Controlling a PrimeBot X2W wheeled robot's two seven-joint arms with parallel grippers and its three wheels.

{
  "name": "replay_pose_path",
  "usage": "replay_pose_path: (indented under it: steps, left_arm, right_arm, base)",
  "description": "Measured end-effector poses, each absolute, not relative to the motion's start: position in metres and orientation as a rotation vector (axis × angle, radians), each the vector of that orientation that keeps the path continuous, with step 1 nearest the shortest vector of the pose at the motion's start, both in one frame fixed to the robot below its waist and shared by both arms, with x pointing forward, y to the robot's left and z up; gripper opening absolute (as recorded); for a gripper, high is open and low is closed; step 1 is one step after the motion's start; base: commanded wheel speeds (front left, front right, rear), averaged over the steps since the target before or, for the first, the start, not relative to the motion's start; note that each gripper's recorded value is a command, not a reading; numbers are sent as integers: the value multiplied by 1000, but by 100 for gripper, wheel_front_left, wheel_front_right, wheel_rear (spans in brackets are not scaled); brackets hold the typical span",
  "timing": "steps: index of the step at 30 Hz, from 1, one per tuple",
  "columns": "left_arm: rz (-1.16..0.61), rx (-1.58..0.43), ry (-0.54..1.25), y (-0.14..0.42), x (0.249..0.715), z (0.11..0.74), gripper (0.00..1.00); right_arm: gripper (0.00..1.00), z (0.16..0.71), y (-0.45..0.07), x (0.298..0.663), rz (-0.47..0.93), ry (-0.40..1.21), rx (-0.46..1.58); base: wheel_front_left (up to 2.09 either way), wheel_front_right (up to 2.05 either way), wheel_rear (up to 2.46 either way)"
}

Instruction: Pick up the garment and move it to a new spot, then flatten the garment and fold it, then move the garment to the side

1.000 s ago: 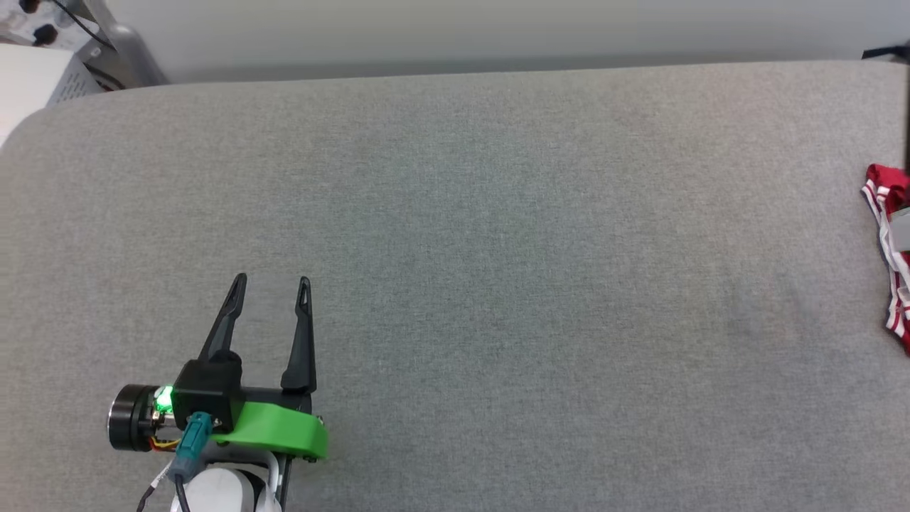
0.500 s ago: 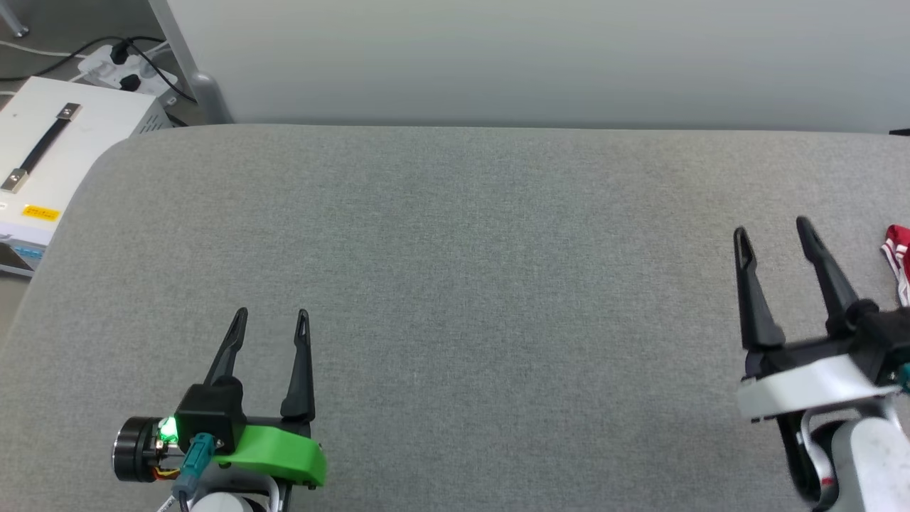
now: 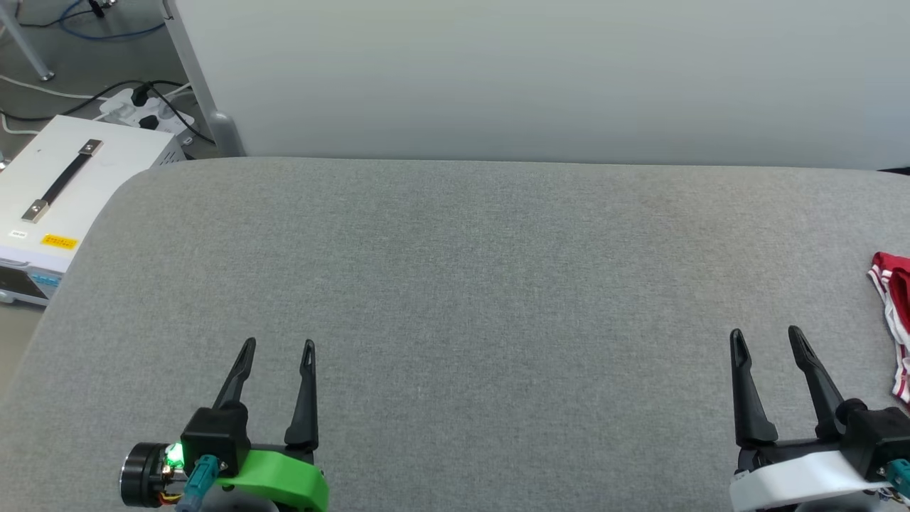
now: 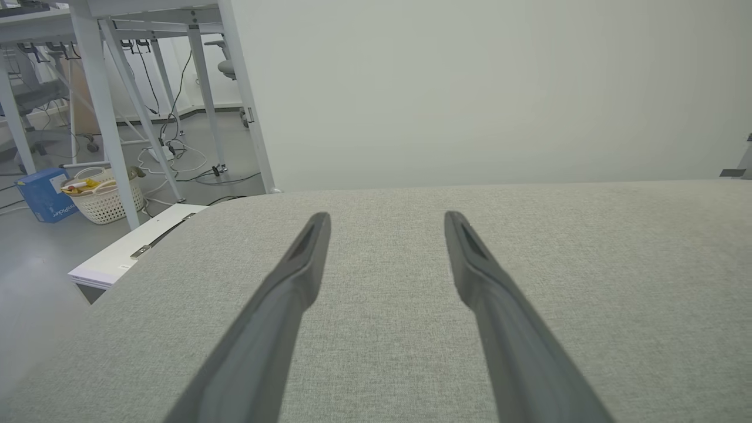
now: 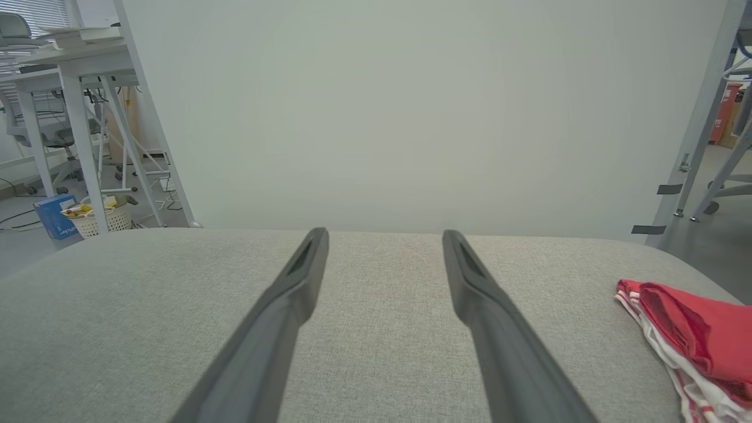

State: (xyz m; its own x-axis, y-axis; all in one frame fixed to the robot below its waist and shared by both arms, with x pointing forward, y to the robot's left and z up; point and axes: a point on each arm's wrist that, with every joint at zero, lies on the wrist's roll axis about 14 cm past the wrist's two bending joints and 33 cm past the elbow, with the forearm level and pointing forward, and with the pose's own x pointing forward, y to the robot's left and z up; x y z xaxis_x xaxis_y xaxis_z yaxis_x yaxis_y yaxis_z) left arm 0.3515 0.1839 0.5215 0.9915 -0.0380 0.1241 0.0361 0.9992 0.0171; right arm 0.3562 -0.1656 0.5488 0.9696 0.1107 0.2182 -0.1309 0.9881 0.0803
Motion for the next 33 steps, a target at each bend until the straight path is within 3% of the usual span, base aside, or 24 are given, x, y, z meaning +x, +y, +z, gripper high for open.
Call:
replay_pose_path:
  steps: [16, 17, 33]
  left_arm:
    - [-44, -23, -122, 179, 345, 520, 100]
    - [-45, -23, -119, 179, 344, 519, 0]
    - [-46, -22, -99, 178, 346, 516, 0]
  right_arm:
    - [100, 542, -167, 338, 111, -195, 103]
    - [0, 541, -167, 337, 111, -193, 101]
    - [0, 537, -167, 338, 109, -166, 97]
  base:
    - [0, 0, 0]
    - [0, 0, 0]
    - [0, 0, 0]
